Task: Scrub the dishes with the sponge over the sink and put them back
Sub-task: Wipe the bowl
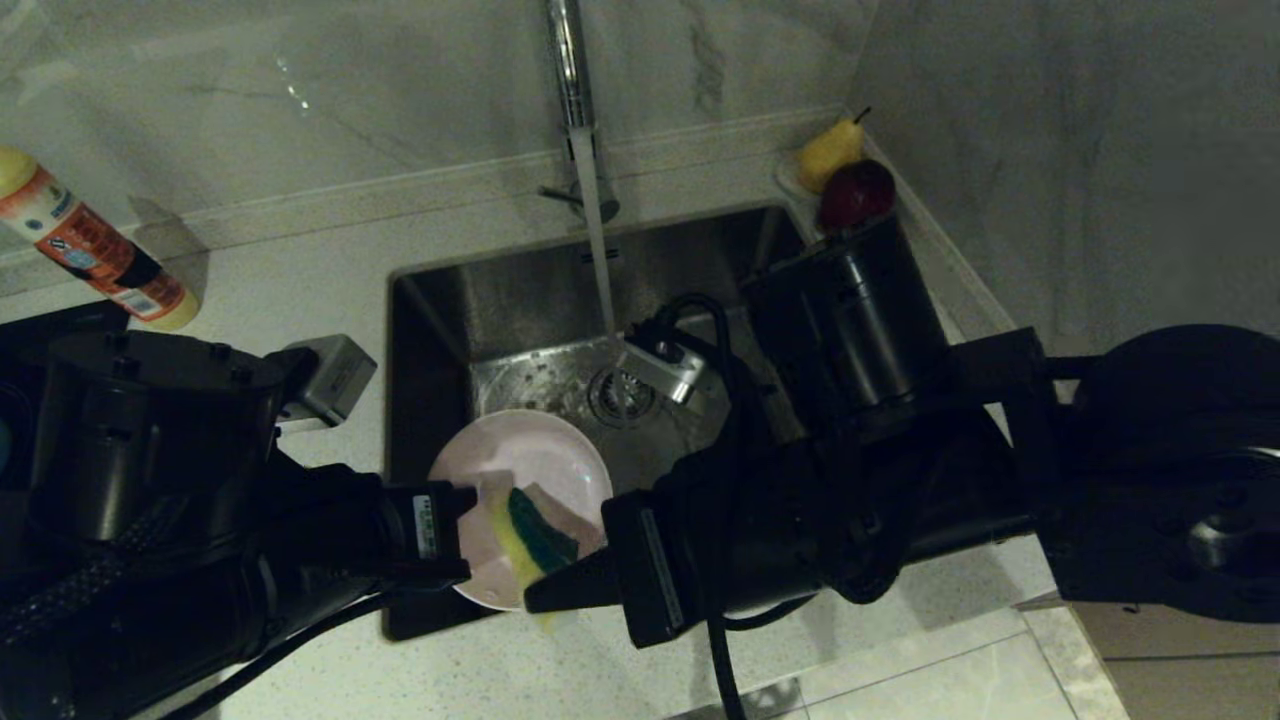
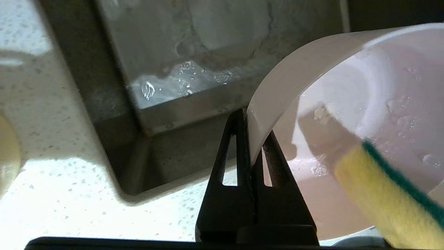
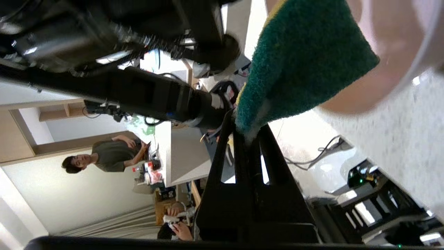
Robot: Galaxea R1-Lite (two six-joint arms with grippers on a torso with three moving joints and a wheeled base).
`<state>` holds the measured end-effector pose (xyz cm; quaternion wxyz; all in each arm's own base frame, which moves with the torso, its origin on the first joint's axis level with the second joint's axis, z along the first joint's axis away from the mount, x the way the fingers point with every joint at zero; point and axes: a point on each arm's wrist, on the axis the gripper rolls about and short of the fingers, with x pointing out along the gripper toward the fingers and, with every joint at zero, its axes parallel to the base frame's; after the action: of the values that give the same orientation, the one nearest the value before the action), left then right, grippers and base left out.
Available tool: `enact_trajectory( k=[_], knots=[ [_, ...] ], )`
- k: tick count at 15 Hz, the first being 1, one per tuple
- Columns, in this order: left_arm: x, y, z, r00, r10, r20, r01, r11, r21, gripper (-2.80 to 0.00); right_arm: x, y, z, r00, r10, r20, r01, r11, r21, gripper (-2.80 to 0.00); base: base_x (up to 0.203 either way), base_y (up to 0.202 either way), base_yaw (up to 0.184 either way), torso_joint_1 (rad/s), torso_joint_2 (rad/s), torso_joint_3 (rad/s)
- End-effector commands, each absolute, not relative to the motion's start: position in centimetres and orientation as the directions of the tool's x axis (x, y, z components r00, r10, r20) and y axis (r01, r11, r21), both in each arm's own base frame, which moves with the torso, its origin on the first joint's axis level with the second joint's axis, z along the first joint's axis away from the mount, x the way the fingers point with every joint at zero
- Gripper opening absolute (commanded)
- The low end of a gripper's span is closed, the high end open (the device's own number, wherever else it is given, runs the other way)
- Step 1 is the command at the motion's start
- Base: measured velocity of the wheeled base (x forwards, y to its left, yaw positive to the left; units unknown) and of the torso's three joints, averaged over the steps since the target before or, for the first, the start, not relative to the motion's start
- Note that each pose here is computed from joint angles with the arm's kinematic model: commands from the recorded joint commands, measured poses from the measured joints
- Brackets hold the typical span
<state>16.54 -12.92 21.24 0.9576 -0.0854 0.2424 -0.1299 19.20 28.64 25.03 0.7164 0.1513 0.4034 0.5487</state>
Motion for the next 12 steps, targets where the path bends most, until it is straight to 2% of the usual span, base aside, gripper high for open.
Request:
enact_trajectory(
  k=[1,9,12],
  knots=[
    [16.3,-12.8,21.1,0.847,-0.293,-0.442,0.215,0.952,-0.219,-2.8,19.9,29.4,24.3,0.07,0.904,-0.421,-0.657,0.36,0.663,-2.8,0.0,0.0,0.0,0.0,0.0,0.0],
    [15.6,-12.6,21.4,0.848,-0.313,-0.427,0.248,0.947,-0.202,-2.8,21.4,31.5,23.2,0.067,0.901,-0.429,-0.649,0.365,0.667,-2.8,0.0,0.0,0.0,0.0,0.0,0.0],
    [14.7,-12.6,21.3,0.839,-0.339,-0.425,0.282,0.94,-0.192,-2.8,22.5,30.9,24.5,0.105,0.912,-0.397,-0.652,0.365,0.664,-2.8,0.0,0.0,0.0,0.0,0.0,0.0]
  ],
)
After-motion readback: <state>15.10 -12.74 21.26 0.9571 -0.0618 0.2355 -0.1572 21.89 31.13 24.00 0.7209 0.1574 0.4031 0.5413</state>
